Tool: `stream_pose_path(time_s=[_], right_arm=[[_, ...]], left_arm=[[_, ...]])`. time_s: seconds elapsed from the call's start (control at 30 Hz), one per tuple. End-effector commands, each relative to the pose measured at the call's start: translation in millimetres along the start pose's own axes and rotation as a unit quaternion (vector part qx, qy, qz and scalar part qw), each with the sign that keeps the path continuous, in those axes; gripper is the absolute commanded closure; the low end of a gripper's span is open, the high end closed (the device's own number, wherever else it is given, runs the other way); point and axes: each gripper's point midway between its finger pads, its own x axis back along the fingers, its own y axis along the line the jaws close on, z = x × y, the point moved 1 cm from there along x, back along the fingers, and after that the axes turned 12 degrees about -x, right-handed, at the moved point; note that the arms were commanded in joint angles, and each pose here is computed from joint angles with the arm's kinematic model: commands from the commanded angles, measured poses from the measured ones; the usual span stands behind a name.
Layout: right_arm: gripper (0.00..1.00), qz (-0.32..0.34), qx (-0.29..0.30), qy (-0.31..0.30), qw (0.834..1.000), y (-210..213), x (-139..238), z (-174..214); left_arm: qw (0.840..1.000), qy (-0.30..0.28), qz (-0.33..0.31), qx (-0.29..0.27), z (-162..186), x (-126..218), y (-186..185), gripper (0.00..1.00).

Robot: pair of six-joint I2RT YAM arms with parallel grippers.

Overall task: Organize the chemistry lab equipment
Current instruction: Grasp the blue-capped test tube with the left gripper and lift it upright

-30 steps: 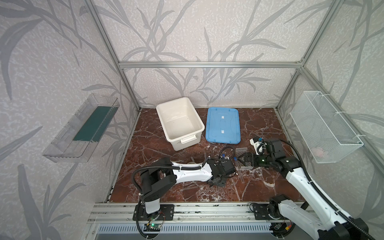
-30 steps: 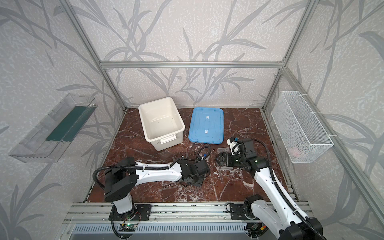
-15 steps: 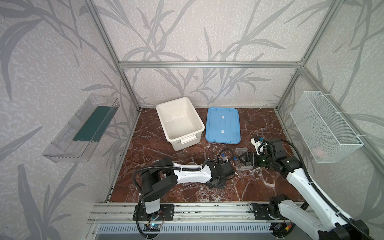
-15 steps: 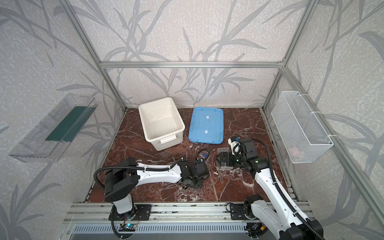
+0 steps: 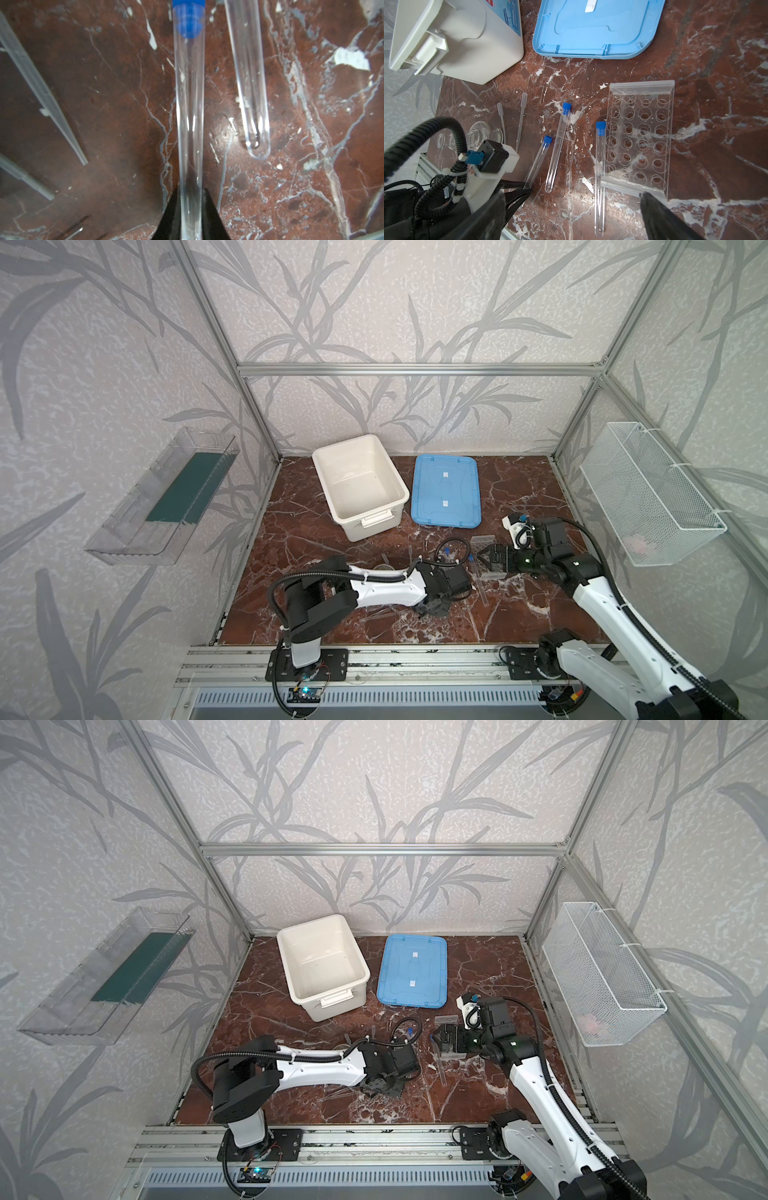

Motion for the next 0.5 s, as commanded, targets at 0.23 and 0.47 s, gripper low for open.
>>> stream_pose_path(time_s=[0.23, 0.47], right_arm=[[0.01, -0.077, 0.004, 0.020, 0.997, 26.0, -0.9, 0.6], [0.05, -0.122, 0.013, 0.049, 0.991, 54.6, -12.4, 6.5]], left_arm=[[0.989, -0.144, 0.044, -0.004, -31.5, 46.6, 6.2, 0.87], [0.967, -0.231, 0.096, -0.041, -46.5, 66.4, -1.7, 0.87]])
